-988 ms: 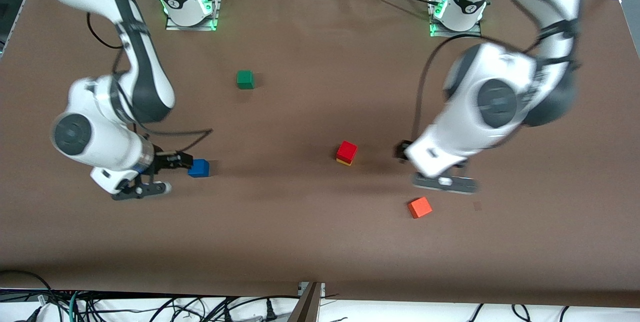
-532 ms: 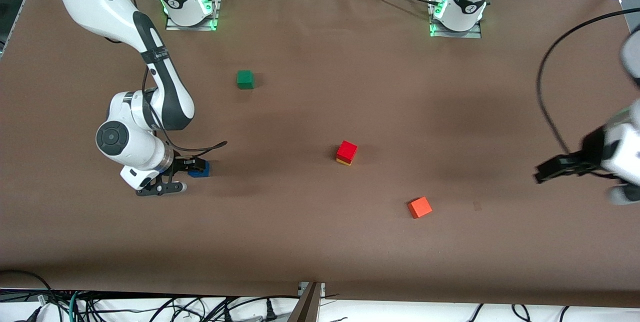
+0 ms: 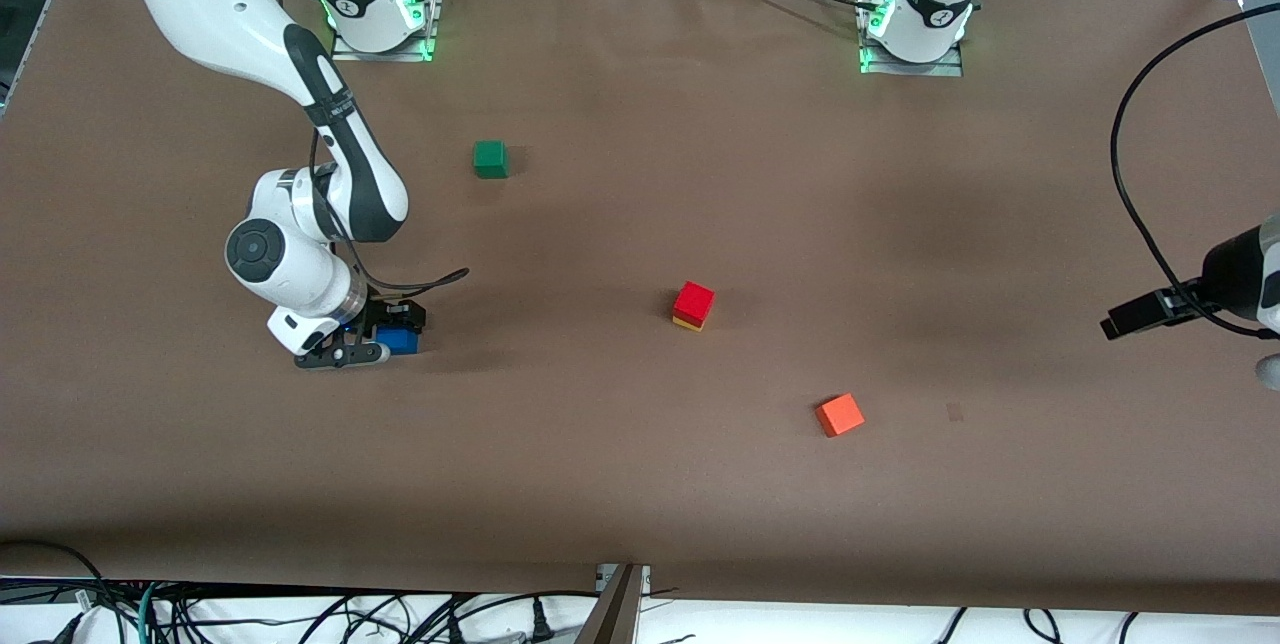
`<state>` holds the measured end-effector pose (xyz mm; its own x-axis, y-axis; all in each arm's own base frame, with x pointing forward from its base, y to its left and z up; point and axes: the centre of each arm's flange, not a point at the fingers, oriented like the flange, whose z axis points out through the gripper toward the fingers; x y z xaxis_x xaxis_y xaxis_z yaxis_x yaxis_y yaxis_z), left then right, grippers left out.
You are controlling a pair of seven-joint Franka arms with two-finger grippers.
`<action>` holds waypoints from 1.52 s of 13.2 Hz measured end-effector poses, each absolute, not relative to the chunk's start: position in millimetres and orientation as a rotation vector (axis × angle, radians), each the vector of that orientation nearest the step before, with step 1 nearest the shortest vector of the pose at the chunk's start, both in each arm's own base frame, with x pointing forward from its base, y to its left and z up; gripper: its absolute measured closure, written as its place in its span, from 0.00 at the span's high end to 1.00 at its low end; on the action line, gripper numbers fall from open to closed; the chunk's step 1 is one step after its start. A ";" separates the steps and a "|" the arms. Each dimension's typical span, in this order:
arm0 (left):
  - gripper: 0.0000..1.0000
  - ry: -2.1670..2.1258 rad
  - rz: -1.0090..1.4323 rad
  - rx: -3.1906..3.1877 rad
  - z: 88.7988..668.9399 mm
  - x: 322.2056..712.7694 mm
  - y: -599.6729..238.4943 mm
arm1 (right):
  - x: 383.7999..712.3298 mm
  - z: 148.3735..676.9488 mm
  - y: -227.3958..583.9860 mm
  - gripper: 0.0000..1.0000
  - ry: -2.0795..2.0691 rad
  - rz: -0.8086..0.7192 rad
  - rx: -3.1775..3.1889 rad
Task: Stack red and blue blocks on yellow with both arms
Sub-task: 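Grasp the blue cube with the right gripper while the left gripper withdraws, then carry the blue cube with the right gripper over the red cube, then lower the blue cube onto the red cube and open the right gripper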
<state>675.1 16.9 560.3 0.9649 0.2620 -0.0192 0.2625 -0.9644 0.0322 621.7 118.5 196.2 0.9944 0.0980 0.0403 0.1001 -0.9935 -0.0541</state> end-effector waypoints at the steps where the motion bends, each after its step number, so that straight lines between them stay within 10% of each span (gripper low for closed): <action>1: 1.00 0.401 -0.039 3.084 565.2 670.8 13.4 | 623.1 201.9 121.2 0.58 -0.158 -0.065 -3.077; 7: 1.00 0.366 -0.025 3.104 588.4 635.3 4.8 | 664.9 351.0 200.3 0.56 -0.174 0.040 -3.026; 11: 1.00 0.230 -0.042 3.125 576.2 612.0 0.8 | 627.6 427.5 349.9 0.56 -0.109 -0.014 -2.990; 20: 1.00 0.227 -0.026 3.125 574.4 612.6 4.0 | 540.9 337.1 588.9 0.56 -0.182 -0.328 -3.000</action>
